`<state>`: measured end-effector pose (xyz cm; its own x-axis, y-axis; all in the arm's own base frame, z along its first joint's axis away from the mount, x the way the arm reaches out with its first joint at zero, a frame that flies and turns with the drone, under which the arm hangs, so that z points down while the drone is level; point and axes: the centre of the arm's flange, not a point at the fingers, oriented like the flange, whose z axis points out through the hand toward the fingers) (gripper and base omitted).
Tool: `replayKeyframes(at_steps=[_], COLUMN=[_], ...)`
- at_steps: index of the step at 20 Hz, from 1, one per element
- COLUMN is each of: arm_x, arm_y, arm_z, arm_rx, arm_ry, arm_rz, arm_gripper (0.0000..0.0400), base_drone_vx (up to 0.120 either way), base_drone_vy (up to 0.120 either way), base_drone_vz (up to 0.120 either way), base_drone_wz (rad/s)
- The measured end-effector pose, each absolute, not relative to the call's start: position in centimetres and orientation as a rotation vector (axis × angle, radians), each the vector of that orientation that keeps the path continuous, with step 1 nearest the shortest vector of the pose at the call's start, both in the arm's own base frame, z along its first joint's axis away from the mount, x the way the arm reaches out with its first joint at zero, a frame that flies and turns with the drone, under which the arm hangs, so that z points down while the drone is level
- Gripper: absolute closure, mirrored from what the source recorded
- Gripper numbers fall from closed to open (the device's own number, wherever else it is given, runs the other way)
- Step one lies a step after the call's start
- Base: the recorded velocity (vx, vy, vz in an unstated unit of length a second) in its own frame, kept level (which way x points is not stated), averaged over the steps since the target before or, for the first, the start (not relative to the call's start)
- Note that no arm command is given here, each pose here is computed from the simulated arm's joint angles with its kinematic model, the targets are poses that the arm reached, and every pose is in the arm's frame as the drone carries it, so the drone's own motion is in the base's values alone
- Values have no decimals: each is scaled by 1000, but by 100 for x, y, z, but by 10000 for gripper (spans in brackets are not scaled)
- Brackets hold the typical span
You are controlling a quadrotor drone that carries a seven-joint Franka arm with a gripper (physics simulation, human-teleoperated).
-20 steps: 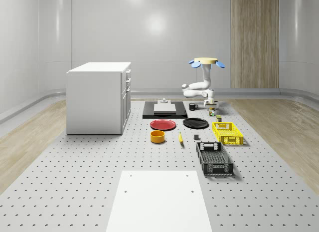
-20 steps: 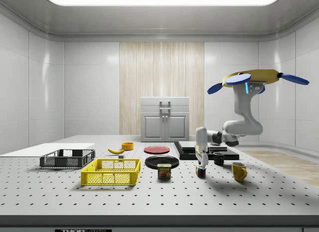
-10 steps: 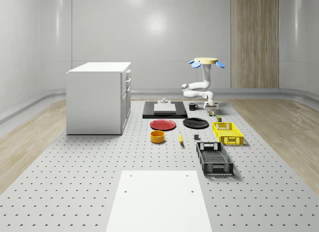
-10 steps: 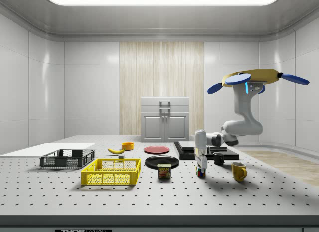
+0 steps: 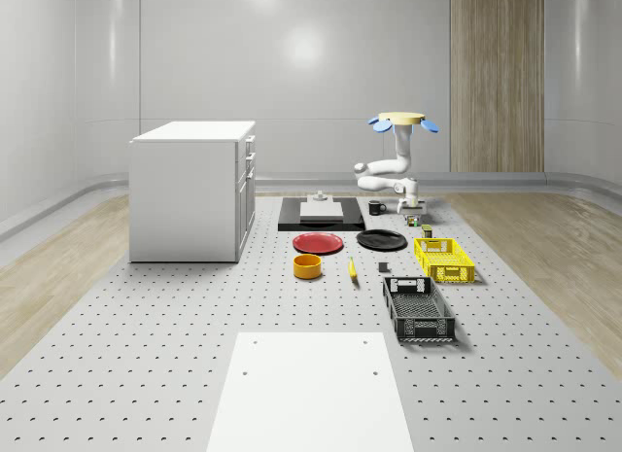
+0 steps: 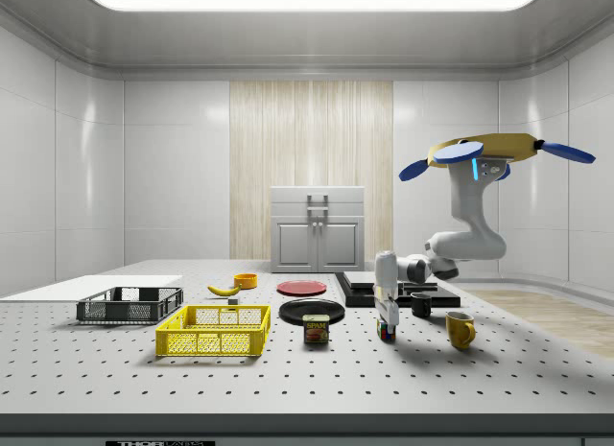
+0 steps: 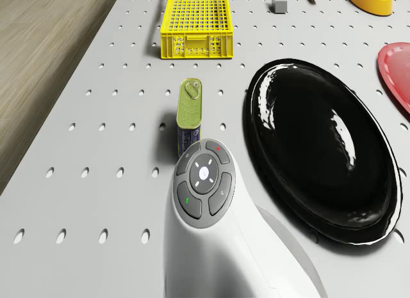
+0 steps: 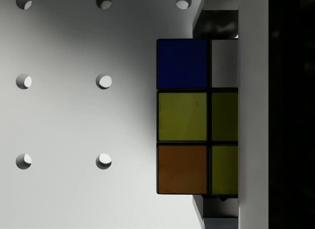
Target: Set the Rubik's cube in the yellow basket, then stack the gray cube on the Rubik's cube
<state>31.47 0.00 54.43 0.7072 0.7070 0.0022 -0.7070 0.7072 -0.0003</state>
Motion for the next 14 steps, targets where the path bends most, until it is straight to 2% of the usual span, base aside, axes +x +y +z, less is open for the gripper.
replayKeyframes(at_steps=[9,13,14], arm_x=[3147,3147,3147], arm_y=[0,0,0], arm_z=[5380,5252,5229], arm_rx=[1,1,1], arm_ry=[-2,-2,-2], arm_rz=[785,785,785], arm_gripper=[72,74,74], base_drone_vx=[0,0,120], base_drone_vy=[0,0,0], base_drone_vz=[0,120,120], base_drone_wz=[0,0,0])
